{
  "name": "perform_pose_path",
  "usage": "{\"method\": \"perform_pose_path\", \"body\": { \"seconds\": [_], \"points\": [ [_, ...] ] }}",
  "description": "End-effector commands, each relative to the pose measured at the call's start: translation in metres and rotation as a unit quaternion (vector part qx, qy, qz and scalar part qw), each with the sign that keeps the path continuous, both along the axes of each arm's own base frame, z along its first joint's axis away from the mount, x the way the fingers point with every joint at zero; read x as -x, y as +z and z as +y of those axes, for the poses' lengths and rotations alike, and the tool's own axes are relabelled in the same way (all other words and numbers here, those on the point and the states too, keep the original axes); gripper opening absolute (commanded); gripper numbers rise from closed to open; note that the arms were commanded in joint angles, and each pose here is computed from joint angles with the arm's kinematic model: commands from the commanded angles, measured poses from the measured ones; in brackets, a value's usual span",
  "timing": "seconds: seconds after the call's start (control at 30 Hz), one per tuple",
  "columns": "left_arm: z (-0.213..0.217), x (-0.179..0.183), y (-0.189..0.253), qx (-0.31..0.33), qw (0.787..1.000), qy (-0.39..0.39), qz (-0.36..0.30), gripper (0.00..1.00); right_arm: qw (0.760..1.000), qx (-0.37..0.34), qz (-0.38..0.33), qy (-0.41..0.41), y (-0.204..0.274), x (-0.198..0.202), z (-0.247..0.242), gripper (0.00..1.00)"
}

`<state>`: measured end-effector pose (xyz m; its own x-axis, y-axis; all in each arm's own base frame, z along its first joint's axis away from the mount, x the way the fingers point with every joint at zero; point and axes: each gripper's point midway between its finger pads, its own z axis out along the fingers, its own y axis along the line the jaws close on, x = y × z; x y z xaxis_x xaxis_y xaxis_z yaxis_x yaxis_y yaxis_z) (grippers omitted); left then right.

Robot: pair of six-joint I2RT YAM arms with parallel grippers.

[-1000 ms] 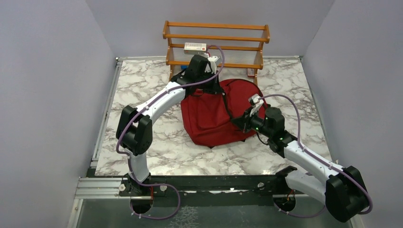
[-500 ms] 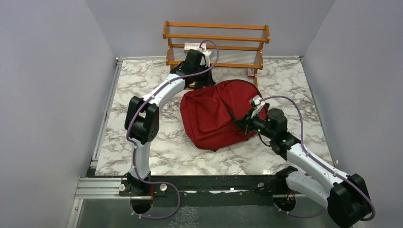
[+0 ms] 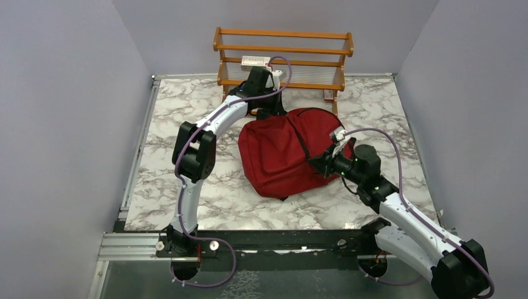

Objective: Pack the student bag
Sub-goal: Zip the student bag at the center of the board, then reset both arms

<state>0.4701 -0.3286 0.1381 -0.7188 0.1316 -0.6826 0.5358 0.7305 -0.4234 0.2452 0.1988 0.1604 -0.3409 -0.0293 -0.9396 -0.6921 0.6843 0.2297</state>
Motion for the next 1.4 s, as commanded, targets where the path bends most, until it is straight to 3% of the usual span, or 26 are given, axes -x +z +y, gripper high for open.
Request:
{"method": "perform_pose_path", "body": {
  "seconds": [0.0, 0.13, 0.27, 0.47, 0.67, 0.87, 0.97, 1.03, 1.13, 1.37],
  "points": [
    [0.041, -0.049, 0.034, -0.007, 0.994, 0.057, -0.096, 0.03, 0.999, -0.015, 0.025, 0.017, 0.004, 0.017, 0.003, 0.11],
    [0.043, -0.04, 0.063, 0.008, 0.991, 0.055, -0.118, 0.16, 0.999, -0.029, 0.014, -0.01, 0.027, 0.009, -0.001, 0.33],
    [0.048, -0.03, 0.105, 0.027, 0.987, 0.059, -0.15, 0.3, 0.998, -0.041, -0.016, -0.046, 0.06, 0.001, -0.01, 0.46],
    [0.071, -0.008, 0.148, 0.046, 0.976, 0.087, -0.195, 0.47, 0.989, -0.046, -0.013, -0.142, 0.089, -0.017, -0.033, 0.5],
    [0.125, 0.026, 0.173, 0.04, 0.953, 0.157, -0.255, 0.61, 0.959, -0.057, -0.008, -0.276, 0.115, -0.039, -0.07, 0.59],
    [0.207, 0.06, 0.158, -0.02, 0.916, 0.309, -0.256, 0.79, 0.92, -0.053, -0.025, -0.386, 0.133, -0.048, -0.11, 0.71],
    [0.242, 0.087, 0.14, -0.049, 0.891, 0.37, -0.257, 0.97, 0.909, -0.049, -0.038, -0.413, 0.14, -0.046, -0.123, 0.73],
    [0.264, 0.104, 0.131, -0.06, 0.871, 0.413, -0.258, 0.99, 0.9, -0.054, -0.049, -0.431, 0.145, -0.043, -0.133, 0.75],
    [0.283, 0.126, 0.119, -0.059, 0.853, 0.446, -0.266, 0.99, 0.888, -0.066, -0.065, -0.45, 0.146, -0.037, -0.144, 0.99],
    [0.305, 0.149, 0.096, -0.045, 0.824, 0.5, -0.264, 0.99, 0.869, -0.067, -0.1, -0.479, 0.146, -0.025, -0.165, 1.0]
  ]
}}
